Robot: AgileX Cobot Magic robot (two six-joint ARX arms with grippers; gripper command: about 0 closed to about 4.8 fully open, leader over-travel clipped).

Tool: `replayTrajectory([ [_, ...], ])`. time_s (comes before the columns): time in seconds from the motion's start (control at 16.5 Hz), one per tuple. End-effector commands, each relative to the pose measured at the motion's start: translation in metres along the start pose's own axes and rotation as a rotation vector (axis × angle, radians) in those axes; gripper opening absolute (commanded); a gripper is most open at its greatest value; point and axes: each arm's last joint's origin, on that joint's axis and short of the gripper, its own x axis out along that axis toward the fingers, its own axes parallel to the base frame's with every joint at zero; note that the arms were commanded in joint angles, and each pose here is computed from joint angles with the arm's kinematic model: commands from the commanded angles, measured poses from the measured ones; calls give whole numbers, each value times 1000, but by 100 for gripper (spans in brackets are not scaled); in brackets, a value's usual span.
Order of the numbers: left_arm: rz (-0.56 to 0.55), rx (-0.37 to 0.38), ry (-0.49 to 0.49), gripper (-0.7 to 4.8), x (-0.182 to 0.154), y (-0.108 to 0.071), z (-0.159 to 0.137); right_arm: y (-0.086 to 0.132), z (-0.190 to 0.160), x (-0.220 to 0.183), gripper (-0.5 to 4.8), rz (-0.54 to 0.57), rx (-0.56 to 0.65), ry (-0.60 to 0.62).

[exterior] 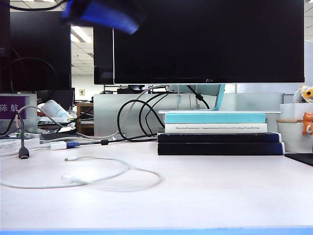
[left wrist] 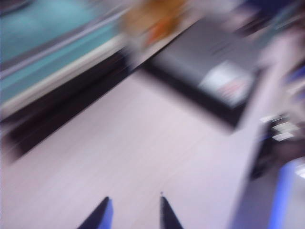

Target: Unfold the white charging cable into a straight cable.

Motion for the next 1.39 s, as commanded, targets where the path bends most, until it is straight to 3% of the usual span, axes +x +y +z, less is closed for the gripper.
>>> replayTrajectory([
  [0.06,-33,35,-76,236,0,-1,9,0,-2,-1,83,4,0,4],
  [0.12,-22,23,-88,393,-1,-1,10,0,-4,0,83,7,1,10],
  [0.18,88,-29,-70,479,-4,1,8,1,-5,0,83,8,3,28],
  [0.24,192,-57,-6,479,-6,3,2,1,-6,0,70,8,6,37],
  [0.48,393,-125,314,479,-18,10,-29,1,-15,-3,51,6,31,31],
  [0.61,426,-163,439,479,-29,12,-41,1,-19,-7,49,2,53,15],
  [0.67,435,-178,485,431,-36,13,-45,1,-21,-10,49,1,54,3],
  [0.79,452,-204,520,420,-49,9,-47,1,-25,-18,48,-28,76,-37],
  [0.91,514,-189,502,419,-67,-1,-44,0,-30,-25,47,-59,107,-94],
  [0.97,596,-185,423,393,-91,-14,-39,0,-39,-33,41,-79,154,-166],
  [1.09,645,-189,364,393,-109,-25,-38,-1,-49,-39,40,-118,192,-223],
  [1.15,709,-213,330,393,-137,-43,-46,-4,-76,-56,21,-243,263,-385],
  [1.27,749,-188,269,393,-146,-48,-49,-5,-87,-64,-2,-301,289,-475],
  [1.39,751,-168,146,393,-157,-56,-55,-7,-101,-74,-8,-370,316,-566],
])
